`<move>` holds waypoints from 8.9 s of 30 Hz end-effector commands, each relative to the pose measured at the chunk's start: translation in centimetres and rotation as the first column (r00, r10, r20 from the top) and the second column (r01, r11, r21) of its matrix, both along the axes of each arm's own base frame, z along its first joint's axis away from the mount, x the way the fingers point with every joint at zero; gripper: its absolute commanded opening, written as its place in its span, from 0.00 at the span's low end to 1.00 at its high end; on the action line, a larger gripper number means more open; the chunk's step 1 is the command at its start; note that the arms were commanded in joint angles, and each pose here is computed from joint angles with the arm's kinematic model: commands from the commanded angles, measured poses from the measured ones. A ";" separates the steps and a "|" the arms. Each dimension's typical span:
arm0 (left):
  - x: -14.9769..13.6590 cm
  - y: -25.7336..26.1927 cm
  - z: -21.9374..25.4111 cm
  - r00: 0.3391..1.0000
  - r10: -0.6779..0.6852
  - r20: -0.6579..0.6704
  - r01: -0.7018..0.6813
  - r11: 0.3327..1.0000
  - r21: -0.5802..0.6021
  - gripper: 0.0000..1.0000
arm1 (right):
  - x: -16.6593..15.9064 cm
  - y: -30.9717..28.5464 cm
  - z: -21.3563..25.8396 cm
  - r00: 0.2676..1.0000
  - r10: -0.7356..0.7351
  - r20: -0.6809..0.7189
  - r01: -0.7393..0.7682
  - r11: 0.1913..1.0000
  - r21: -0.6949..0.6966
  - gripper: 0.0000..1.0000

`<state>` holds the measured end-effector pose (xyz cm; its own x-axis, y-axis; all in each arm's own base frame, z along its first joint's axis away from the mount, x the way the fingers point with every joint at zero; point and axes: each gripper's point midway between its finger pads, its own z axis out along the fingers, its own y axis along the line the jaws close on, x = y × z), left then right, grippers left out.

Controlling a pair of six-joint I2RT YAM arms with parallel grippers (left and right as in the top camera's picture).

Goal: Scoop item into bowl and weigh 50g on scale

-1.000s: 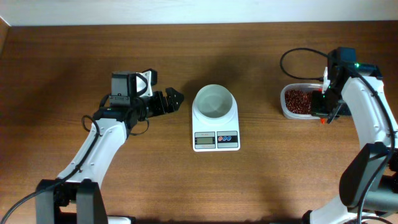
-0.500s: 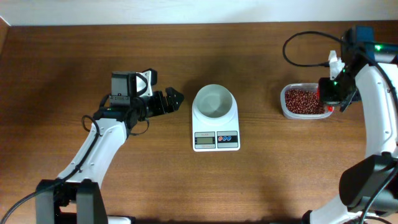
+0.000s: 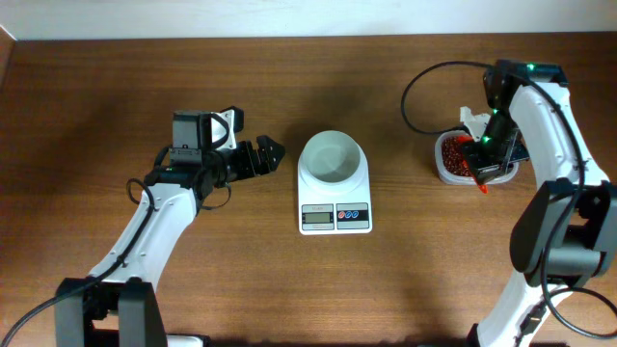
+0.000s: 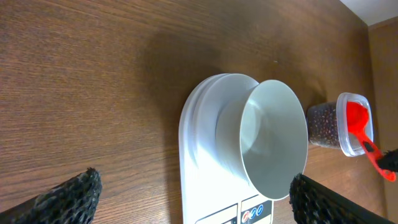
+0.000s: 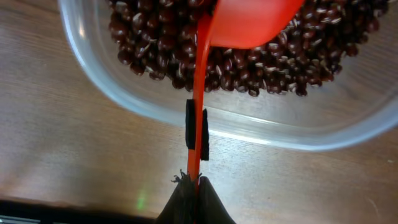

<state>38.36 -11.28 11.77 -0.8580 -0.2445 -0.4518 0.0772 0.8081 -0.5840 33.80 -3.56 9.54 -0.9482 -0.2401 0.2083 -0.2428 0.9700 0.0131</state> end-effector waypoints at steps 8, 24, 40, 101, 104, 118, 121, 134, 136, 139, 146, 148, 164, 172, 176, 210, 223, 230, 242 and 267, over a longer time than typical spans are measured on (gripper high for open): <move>0.3 -0.1 0.9 0.999 -0.012 0.033 0.012 1.000 0.004 0.99 | 0.7 0.4 0.1 1.000 0.014 0.022 -0.014 1.000 0.017 0.46; 0.4 0.3 0.8 0.999 0.004 0.035 -0.005 1.000 0.024 0.99 | -2.4 0.3 15.1 0.635 -0.401 0.661 0.377 0.907 0.188 0.62; 0.5 0.7 0.5 0.999 0.021 0.030 -0.022 0.999 0.045 0.99 | -4.3 2.4 2.0 0.560 -0.410 0.720 0.266 0.912 0.312 0.98; 0.5 0.7 0.5 0.999 0.021 0.029 -0.022 0.999 0.045 0.99 | -0.6 -2.1 6.0 0.504 -0.347 0.791 0.157 0.937 0.311 0.04; 0.5 0.7 0.5 0.999 0.021 0.029 -0.022 0.999 0.045 1.00 | -0.7 -2.3 6.8 0.514 -0.341 0.787 0.169 0.940 0.297 0.04; 0.5 0.7 0.5 0.999 0.021 0.028 -0.022 0.999 0.045 1.00 | 0.8 -1.4 6.4 0.853 -0.198 0.484 0.149 0.979 0.137 0.04; 0.5 0.7 0.5 0.999 0.021 0.029 -0.022 0.999 0.045 1.00 | 0.7 -2.6 6.3 0.878 -0.174 0.446 0.159 0.985 0.071 0.04; 0.2 0.7 0.3 1.000 0.021 0.016 -0.021 0.999 0.046 1.00 | 1.4 -1.1 2.9 0.938 -0.070 0.338 0.062 0.997 0.034 0.04; 0.1 0.8 0.2 1.000 0.021 0.010 -0.021 0.999 0.047 0.99 | 1.6 -1.2 1.9 0.945 -0.071 0.319 0.063 0.997 0.036 0.04; 0.1 0.8 0.2 1.000 0.021 0.007 -0.021 0.999 0.047 0.99 | 2.6 -1.4 1.0 0.942 -0.070 0.329 0.063 0.998 0.032 0.04; 0.1 0.8 0.2 1.000 0.021 0.007 -0.021 0.999 0.047 0.99 | 2.9 -1.4 1.0 0.939 -0.069 0.337 0.063 0.998 0.031 0.31; 0.1 0.8 0.2 1.000 0.021 0.007 -0.021 0.999 0.047 0.99 | 2.9 -1.4 1.0 0.938 -0.070 0.339 0.063 0.998 0.031 0.41; 0.1 0.8 0.1 1.000 0.022 0.006 -0.022 0.999 0.050 0.99 | 2.3 -0.6 4.1 0.858 -0.232 0.458 0.185 0.972 0.145 0.60; 0.3 1.4 -0.1 0.999 0.046 0.010 -0.047 0.996 0.079 0.99 | 1.0 -0.3 4.0 0.712 -0.314 0.629 0.243 0.949 0.198 0.60; 0.4 1.6 -0.2 0.998 0.054 0.011 -0.055 0.994 0.090 0.99 | 0.2 -0.3 2.4 0.676 -0.307 0.669 0.235 0.951 0.200 0.61; 0.4 1.6 -0.2 0.998 0.054 0.011 -0.055 0.994 0.090 0.99 | 3.2 -1.0 -1.3 0.663 -0.168 0.730 0.124 0.986 0.115 0.19; 0.4 1.6 -0.1 0.998 0.054 0.011 -0.055 0.995 0.089 0.99 | 3.5 -1.1 -1.1 0.652 -0.167 0.740 0.122 0.986 0.114 0.15; 0.4 1.6 -0.1 0.998 0.054 0.015 -0.055 0.995 0.089 0.99 | 3.9 -1.2 -1.2 0.645 -0.165 0.747 0.121 0.986 0.113 0.25; 0.5 1.6 0.0 0.998 0.055 0.019 -0.056 0.995 0.088 0.99 | 4.0 -1.2 -1.6 0.650 -0.167 0.741 0.122 0.986 0.115 0.04; 1.0 3.2 0.0 0.994 0.090 0.055 -0.099 0.978 0.182 0.88 | 4.3 -2.3 4.9 0.749 -0.003 0.662 0.130 0.981 -0.142 0.04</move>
<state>38.87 -8.33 10.28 -0.8368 -0.2493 -0.4874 -0.0102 0.8972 -0.4415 37.87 -4.90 14.54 -0.8612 -0.1833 -0.4741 -0.0838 0.9711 -0.2233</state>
